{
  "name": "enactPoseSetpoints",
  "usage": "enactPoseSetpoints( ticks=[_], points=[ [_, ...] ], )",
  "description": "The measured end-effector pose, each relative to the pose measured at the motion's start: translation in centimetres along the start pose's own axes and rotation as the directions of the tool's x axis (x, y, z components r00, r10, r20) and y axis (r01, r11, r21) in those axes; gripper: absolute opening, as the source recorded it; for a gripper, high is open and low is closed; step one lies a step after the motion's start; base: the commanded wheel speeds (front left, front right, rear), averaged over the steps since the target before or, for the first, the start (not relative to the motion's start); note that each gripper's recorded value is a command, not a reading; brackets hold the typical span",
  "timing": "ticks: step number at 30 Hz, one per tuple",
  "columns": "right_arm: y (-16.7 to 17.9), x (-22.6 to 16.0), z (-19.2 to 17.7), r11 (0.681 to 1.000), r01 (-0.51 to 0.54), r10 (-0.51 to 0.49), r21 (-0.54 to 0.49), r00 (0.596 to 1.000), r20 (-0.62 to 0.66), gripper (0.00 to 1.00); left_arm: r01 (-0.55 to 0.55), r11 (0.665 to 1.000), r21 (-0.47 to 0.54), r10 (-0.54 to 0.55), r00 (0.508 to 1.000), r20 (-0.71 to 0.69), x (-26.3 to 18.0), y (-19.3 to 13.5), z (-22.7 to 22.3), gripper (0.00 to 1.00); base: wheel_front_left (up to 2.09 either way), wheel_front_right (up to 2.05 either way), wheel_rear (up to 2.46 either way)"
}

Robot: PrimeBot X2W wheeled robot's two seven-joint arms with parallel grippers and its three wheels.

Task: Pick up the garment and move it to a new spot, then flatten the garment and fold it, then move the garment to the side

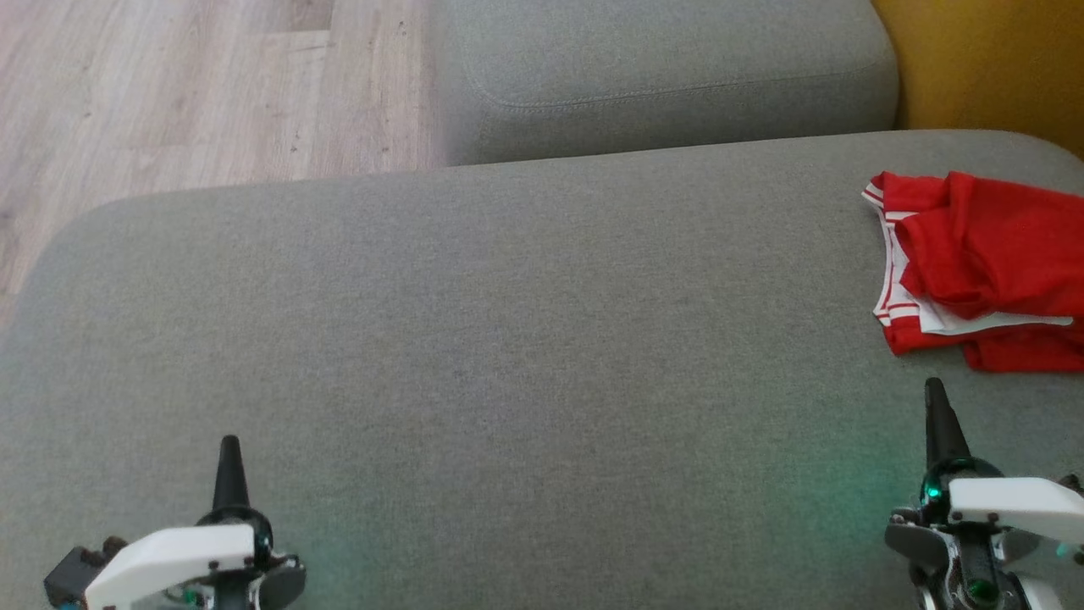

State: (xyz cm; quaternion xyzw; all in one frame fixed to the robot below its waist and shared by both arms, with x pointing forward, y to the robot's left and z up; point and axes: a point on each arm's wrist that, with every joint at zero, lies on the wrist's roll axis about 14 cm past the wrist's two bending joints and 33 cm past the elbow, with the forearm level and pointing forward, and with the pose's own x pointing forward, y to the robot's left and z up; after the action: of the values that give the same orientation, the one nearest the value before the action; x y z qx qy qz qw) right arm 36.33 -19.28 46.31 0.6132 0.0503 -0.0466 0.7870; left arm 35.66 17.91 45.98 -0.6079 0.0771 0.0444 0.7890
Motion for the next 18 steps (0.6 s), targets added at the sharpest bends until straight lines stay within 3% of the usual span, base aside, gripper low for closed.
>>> enactPoseSetpoints(
  ticks=[18],
  points=[
    [0.7,0.6,1.2,0.977,-0.029,0.025,0.210,0.999,0.023,0.00,0.064,0.975,-0.211,-0.062,0.998,0.014,1.1,-1.3,1.1,0.00,0.00,0.00,0.00]
  ],
)
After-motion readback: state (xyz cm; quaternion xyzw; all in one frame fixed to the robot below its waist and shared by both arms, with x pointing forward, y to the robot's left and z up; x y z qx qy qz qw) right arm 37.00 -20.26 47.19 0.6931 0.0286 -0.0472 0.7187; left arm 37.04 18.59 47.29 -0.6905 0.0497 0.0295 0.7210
